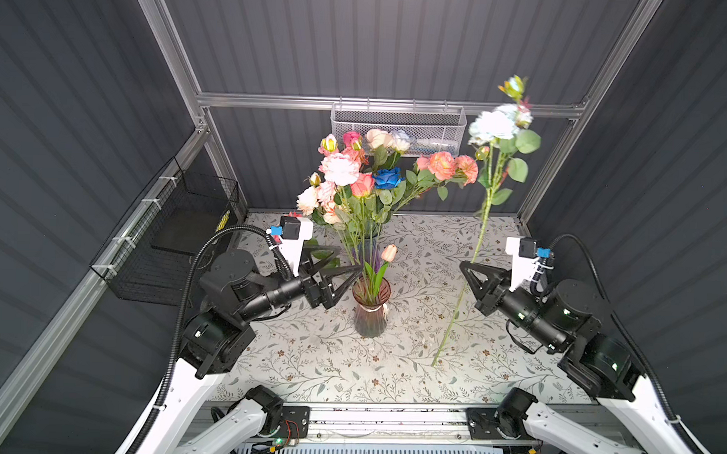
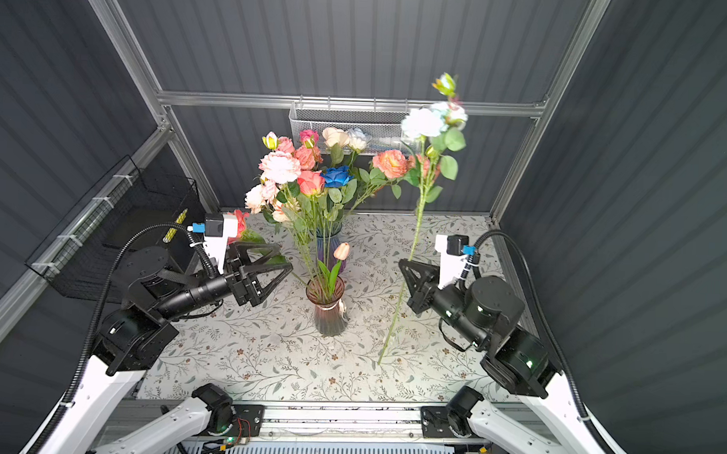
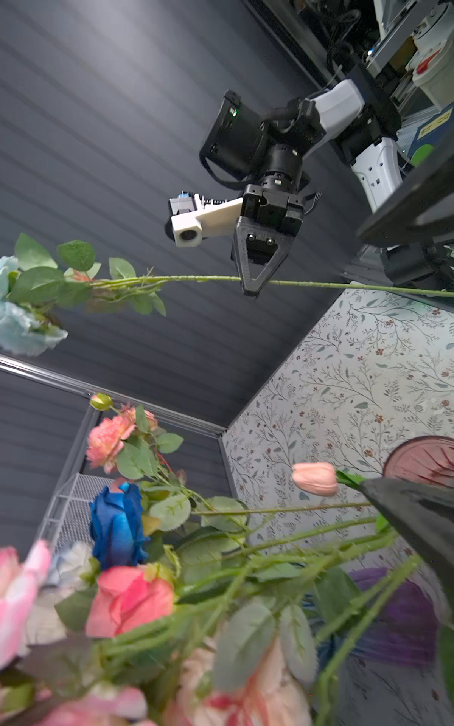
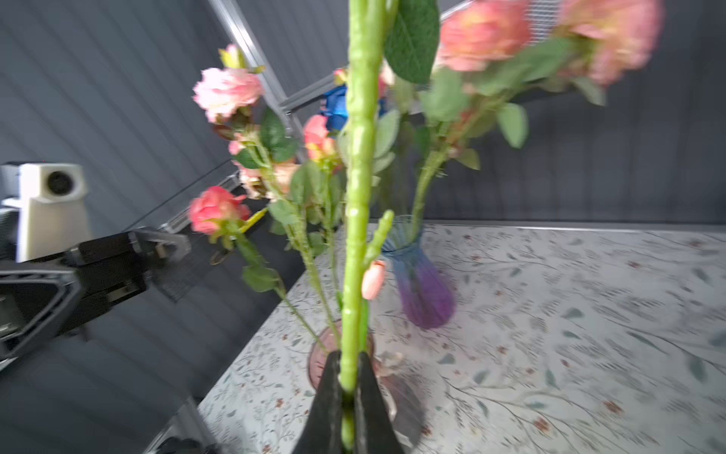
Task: Arrange the flowers into the vase
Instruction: 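Lift the white flower upright and carry it toward the pink vase, then grasp the stem with the left gripper while the right gripper lowers it into the vase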
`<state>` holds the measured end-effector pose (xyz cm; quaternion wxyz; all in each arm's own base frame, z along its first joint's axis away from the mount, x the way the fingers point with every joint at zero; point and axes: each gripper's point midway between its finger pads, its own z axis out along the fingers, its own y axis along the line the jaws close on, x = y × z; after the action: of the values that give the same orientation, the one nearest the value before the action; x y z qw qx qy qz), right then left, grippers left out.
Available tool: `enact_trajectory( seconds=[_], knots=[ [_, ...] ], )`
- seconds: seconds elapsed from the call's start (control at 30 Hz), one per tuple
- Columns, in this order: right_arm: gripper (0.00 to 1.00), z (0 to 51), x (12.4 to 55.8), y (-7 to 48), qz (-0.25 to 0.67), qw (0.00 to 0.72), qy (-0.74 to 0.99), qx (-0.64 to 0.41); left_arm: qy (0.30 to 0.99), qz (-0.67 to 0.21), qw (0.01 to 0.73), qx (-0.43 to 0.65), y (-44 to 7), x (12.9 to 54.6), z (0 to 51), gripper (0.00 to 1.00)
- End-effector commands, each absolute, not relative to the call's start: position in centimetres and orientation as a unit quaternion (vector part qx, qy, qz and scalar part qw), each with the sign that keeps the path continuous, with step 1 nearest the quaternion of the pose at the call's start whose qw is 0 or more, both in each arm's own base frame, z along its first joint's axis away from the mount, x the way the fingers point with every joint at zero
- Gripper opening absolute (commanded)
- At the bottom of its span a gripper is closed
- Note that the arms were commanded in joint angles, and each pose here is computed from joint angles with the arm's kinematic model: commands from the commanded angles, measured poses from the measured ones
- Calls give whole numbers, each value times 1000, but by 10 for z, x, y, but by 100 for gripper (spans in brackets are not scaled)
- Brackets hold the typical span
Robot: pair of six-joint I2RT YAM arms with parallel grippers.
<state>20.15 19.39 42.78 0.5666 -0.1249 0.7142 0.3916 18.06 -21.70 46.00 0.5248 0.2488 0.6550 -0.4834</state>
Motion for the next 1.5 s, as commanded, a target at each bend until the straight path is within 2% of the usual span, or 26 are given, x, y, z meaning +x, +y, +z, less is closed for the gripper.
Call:
enact_trajectory(
  seconds=[0.0, 0.27, 0.4, 0.57, 0.67, 0.73, 0.83, 0.87, 0.9, 0.97, 1.0, 1.07, 1.27, 1.47],
  knots=[
    [0, 446, 174, 242, 457, 525, 677, -238, 583, -533, 536, 299, -228, 160, 501, 87],
    [0, 466, 156, 310, 485, 507, 641, -311, 546, -588, 497, 330, -251, 164, 516, 91],
    [0, 470, 156, 330, 501, 498, 631, -320, 548, -590, 492, 330, -255, 171, 515, 78],
    [0, 466, 158, 349, 505, 487, 630, -332, 555, -591, 484, 329, -260, 177, 511, 69],
    [0, 461, 158, 353, 505, 479, 634, -337, 553, -592, 484, 331, -261, 178, 512, 57],
    [0, 457, 159, 354, 502, 476, 639, -338, 549, -594, 485, 333, -261, 177, 514, 46],
    [0, 451, 162, 353, 493, 477, 648, -332, 546, -591, 492, 333, -261, 178, 519, 22],
    [2, 449, 163, 351, 489, 478, 651, -329, 549, -586, 495, 332, -260, 180, 519, 13],
    [12, 446, 165, 348, 483, 480, 656, -326, 552, -578, 503, 330, -259, 182, 520, 3],
    [38, 444, 167, 341, 471, 487, 662, -320, 556, -562, 517, 328, -257, 186, 524, 0],
    [47, 441, 169, 337, 462, 494, 666, -314, 559, -550, 528, 328, -256, 189, 526, 0],
    [54, 446, 169, 318, 447, 516, 666, -300, 553, -523, 555, 335, -252, 191, 538, 0],
    [58, 453, 171, 270, 396, 567, 672, -264, 553, -444, 617, 341, -247, 213, 553, 0],
    [59, 456, 167, 245, 378, 585, 672, -251, 557, -418, 632, 340, -257, 241, 548, 0]
  ],
)
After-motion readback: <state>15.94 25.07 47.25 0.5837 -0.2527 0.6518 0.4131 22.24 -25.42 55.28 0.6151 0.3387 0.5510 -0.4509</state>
